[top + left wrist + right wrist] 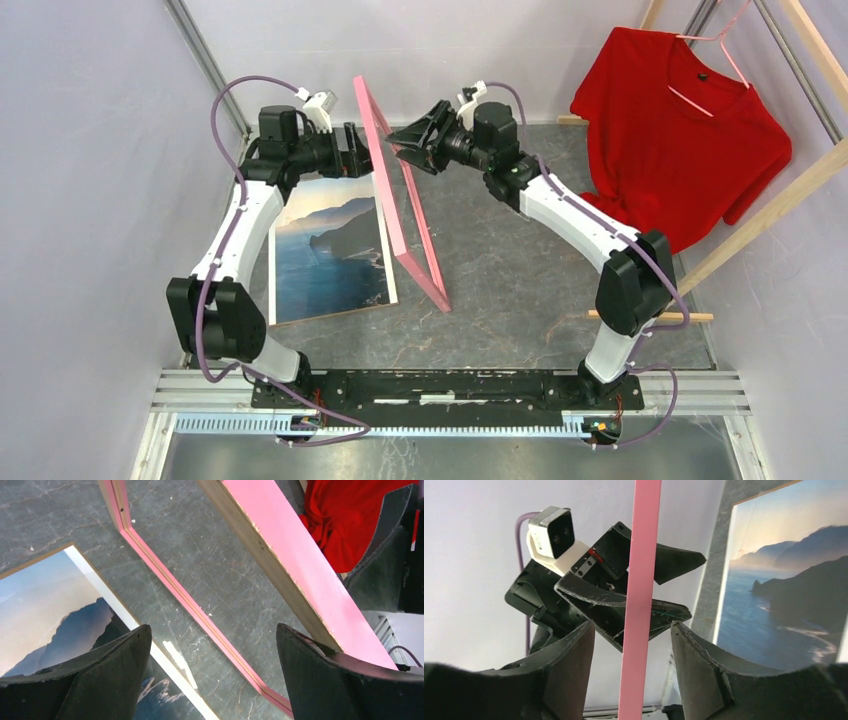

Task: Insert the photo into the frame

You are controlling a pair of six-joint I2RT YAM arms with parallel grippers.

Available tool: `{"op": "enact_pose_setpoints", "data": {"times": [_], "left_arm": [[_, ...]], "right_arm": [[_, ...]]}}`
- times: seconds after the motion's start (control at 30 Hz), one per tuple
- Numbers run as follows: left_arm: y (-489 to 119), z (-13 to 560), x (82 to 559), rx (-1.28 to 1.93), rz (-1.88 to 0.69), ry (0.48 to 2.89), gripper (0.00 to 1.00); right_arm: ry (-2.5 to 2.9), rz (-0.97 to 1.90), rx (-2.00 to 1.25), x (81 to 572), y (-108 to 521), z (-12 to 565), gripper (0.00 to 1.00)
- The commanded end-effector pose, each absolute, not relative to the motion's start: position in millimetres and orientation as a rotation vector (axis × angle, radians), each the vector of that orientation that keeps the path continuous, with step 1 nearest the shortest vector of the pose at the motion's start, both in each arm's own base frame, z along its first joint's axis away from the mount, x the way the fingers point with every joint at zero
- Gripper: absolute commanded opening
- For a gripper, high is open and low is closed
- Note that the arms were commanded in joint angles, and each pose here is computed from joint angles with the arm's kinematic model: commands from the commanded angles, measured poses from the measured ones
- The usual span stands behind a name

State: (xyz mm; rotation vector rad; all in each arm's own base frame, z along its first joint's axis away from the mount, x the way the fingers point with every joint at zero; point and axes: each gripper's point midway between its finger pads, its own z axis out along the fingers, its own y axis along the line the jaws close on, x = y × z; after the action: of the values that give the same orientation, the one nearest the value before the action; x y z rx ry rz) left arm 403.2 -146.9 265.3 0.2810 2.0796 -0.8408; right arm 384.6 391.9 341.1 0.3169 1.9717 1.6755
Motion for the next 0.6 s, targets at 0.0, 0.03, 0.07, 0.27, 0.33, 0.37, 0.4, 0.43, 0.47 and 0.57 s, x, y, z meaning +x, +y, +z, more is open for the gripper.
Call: {"op": "enact_pose_setpoints", "data": {"times": [0.0, 0.03, 0.07, 0.27, 0.33, 0.37, 0.4, 0.43, 0.47, 0.57], "left_arm": [[-162.8, 295.6, 420.3, 0.269, -0.854, 1.998, 1.00], [-166.7, 296.3, 421.5, 0.275, -0.853, 1.997, 1.00], [-170.1, 296.2, 423.3, 0.280, -0.852, 1.997, 1.00], [-184.2, 300.2, 433.9, 0.298, -0.852, 1.990, 1.00], [-188.2, 298.2, 437.7, 0.302, -0.848, 1.993, 1.00], [-190.3, 297.7, 438.8, 0.305, -0.848, 1.995, 1.00], [-193.0, 295.4, 440.7, 0.306, -0.847, 1.999, 1.00], [-195.3, 293.5, 442.4, 0.309, -0.843, 2.004, 1.00], [-199.0, 290.1, 444.5, 0.314, -0.837, 2.010, 1.00], [-209.1, 284.6, 448.5, 0.333, -0.824, 2.017, 1.00]], "right_arm": [[2.063, 1.535, 0.150, 385.4, 380.3, 328.5, 0.66], [2.064, 1.522, 0.130, 385.3, 378.7, 327.4, 0.67], [2.062, 1.520, 0.102, 384.2, 378.7, 328.2, 0.70], [2.101, 1.458, -0.068, 385.5, 378.4, 333.6, 0.75], [2.097, 1.436, -0.093, 386.3, 372.1, 336.2, 0.75], [2.087, 1.422, -0.103, 385.9, 368.0, 339.8, 0.75], [2.082, 1.401, -0.112, 386.5, 363.2, 341.3, 0.75], [2.074, 1.376, -0.124, 387.0, 359.2, 343.3, 0.75], [2.065, 1.344, -0.140, 388.2, 354.6, 347.1, 0.76], [2.071, 1.241, -0.185, 393.6, 343.3, 352.6, 0.76]]}}
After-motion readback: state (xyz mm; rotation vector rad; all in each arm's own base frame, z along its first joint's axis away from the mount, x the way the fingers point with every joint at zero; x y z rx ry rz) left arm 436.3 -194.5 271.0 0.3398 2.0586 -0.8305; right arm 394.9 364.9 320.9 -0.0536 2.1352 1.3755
